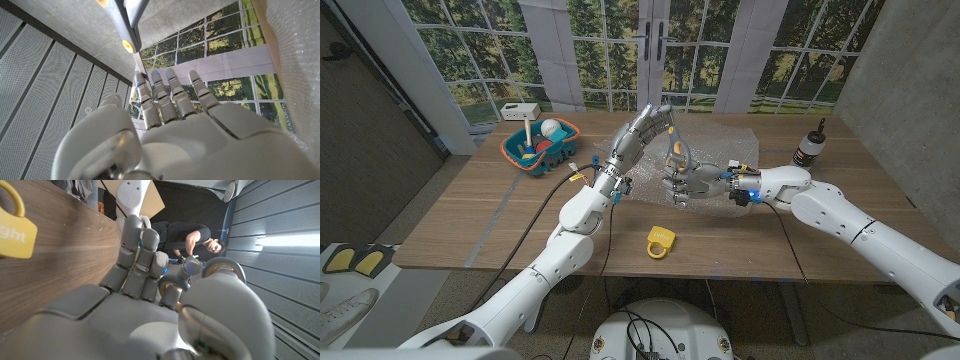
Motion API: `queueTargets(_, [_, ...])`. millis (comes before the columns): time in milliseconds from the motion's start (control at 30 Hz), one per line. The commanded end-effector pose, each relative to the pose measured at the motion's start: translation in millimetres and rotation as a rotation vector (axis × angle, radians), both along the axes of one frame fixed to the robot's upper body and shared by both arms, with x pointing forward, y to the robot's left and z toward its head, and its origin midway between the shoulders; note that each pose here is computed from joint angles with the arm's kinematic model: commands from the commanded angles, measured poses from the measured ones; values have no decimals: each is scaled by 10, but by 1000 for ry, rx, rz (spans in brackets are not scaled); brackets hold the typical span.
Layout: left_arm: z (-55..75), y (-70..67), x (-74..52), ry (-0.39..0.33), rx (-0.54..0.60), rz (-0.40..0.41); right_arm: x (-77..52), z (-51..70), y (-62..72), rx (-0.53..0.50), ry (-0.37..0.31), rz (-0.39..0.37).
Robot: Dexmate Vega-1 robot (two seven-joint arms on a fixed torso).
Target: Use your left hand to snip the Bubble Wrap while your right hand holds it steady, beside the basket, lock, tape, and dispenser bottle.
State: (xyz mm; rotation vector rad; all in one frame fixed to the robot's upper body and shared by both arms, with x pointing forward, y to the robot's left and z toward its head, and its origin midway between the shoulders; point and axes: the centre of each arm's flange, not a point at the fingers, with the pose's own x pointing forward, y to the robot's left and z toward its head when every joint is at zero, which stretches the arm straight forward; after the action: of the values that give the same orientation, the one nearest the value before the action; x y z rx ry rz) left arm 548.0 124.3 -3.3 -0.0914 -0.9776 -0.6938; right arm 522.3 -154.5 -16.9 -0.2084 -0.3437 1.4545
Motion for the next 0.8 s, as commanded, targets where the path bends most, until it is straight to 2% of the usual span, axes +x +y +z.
queueTargets(33, [-17, 76, -49, -27, -13, 32, 15, -7, -45, 88, 47, 31])
queueTargets(133, [-27, 109, -57, -26, -21, 36, 36, -11, -73, 129, 74, 32])
queueTargets(500, [-90, 211, -86, -28, -52, 67, 68, 15, -147, 180, 95, 9])
queueTargets(600, [-97, 224, -93, -31, -51, 69, 76, 26, -175, 190, 91, -15])
queueTargets(800, [-114, 238, -89, -26, -54, 66, 103, 27, -212, 214, 125, -56])
